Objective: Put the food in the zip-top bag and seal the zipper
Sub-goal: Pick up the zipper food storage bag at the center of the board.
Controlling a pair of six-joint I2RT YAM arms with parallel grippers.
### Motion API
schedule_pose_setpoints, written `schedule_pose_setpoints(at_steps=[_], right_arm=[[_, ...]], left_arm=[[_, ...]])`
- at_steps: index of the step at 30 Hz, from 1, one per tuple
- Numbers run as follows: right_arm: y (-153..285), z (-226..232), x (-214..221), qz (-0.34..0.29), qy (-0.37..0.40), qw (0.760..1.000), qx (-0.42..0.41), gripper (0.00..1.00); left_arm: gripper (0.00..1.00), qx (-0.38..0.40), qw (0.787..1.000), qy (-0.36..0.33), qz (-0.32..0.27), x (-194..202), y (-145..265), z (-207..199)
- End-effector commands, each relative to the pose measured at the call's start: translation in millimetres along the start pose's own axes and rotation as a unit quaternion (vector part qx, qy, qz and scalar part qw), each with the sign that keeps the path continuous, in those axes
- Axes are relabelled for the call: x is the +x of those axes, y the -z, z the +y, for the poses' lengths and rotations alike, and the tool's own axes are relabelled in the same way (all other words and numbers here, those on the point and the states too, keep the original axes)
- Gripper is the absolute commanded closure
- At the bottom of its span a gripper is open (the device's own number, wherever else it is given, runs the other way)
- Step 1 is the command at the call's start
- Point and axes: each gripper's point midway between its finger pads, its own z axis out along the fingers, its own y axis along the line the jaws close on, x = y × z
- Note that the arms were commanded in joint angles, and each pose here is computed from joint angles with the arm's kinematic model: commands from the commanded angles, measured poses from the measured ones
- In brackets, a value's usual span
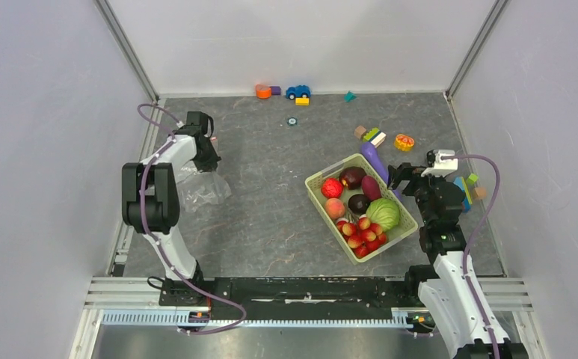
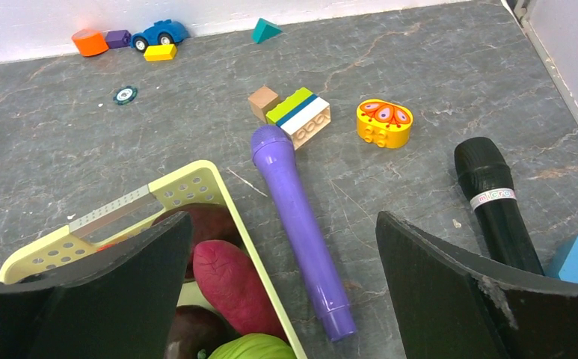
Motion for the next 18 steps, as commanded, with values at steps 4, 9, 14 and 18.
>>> schedule_pose_setpoints(at_steps=[4,9,14,18], right_arm=[[-2.3,13.8,-22.3,-0.014,-0.002,0.999,-0.031,0.02],[-3.1,36.3,-22.4,0.001,-0.02,0.996,-0.09,0.02],[-0.6,65.6,-21.5,0.023,-0.035,0.984,-0.17,0.02],[10.3,100.5,-25.2,0.028,-0.055,0.96,-0.274,0.02]], left_arm=[[0.98,0.158,0.973,-0.133,-0.101,-12.3,91.8,-73.4],[0.98,0.268,0.882,-0.345,-0.173,39.4,161.0,-140.1],[0.98,0.373,0.783,-0.472,-0.159,105.1,195.9,-166.5],[0.98,0.464,0.712,-0.513,-0.12,146.9,220.9,-168.0]])
